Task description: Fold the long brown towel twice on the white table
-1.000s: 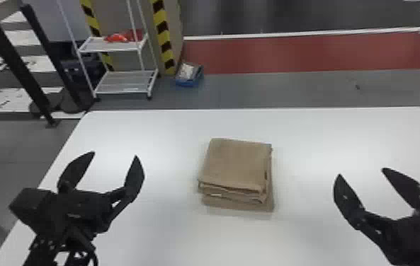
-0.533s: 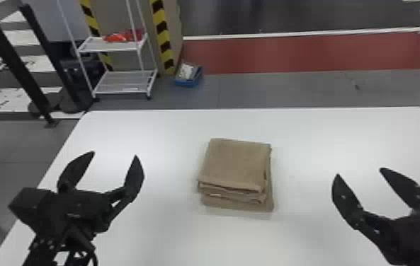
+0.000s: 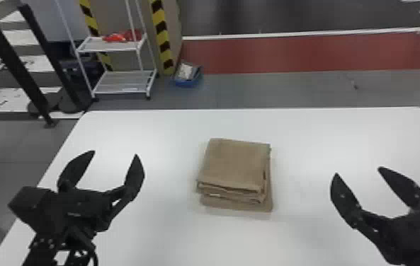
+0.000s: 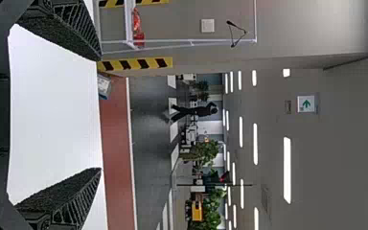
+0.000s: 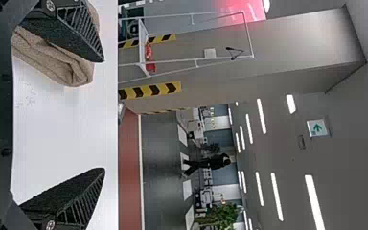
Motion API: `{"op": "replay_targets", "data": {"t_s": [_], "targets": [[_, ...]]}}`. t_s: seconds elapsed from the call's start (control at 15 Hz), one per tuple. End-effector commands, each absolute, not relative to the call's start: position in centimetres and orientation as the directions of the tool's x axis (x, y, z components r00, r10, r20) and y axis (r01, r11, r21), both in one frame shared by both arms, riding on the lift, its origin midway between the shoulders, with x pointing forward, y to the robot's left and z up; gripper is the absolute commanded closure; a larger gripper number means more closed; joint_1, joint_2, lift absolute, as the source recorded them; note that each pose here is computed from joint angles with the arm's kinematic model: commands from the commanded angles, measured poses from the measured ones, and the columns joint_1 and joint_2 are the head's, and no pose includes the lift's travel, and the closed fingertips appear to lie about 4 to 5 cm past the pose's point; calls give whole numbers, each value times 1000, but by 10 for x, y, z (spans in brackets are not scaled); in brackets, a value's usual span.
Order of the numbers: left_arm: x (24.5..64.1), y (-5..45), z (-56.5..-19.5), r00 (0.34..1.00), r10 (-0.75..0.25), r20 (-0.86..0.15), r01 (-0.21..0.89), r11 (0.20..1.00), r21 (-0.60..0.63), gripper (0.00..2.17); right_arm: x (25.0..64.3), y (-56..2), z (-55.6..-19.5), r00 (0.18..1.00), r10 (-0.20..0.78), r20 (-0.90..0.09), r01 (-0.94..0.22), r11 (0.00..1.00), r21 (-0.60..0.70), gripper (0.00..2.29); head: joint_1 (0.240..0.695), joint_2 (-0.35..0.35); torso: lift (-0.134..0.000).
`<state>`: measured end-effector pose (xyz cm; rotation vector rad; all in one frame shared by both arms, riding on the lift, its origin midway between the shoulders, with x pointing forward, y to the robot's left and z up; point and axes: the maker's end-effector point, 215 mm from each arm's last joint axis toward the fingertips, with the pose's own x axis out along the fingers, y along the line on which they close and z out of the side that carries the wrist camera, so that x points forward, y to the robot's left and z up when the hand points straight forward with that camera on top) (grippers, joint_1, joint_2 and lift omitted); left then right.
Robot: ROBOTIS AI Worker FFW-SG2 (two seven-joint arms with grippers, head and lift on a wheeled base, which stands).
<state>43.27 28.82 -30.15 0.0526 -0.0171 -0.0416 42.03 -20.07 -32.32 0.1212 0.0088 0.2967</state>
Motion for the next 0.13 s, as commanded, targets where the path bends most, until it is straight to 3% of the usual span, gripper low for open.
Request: {"op": "replay_targets", "data": {"t_s": [0.0,0.07], "targets": [[433,287,-302,999,-43,16,42,998,51,66,420,-201,-324,956,292,8,-291,949,119,70,695,116,-123],[433,287,-302,999,-43,16,42,998,51,66,420,-201,-324,957,291,7,-290,950,119,70,695,115,-123]]}}
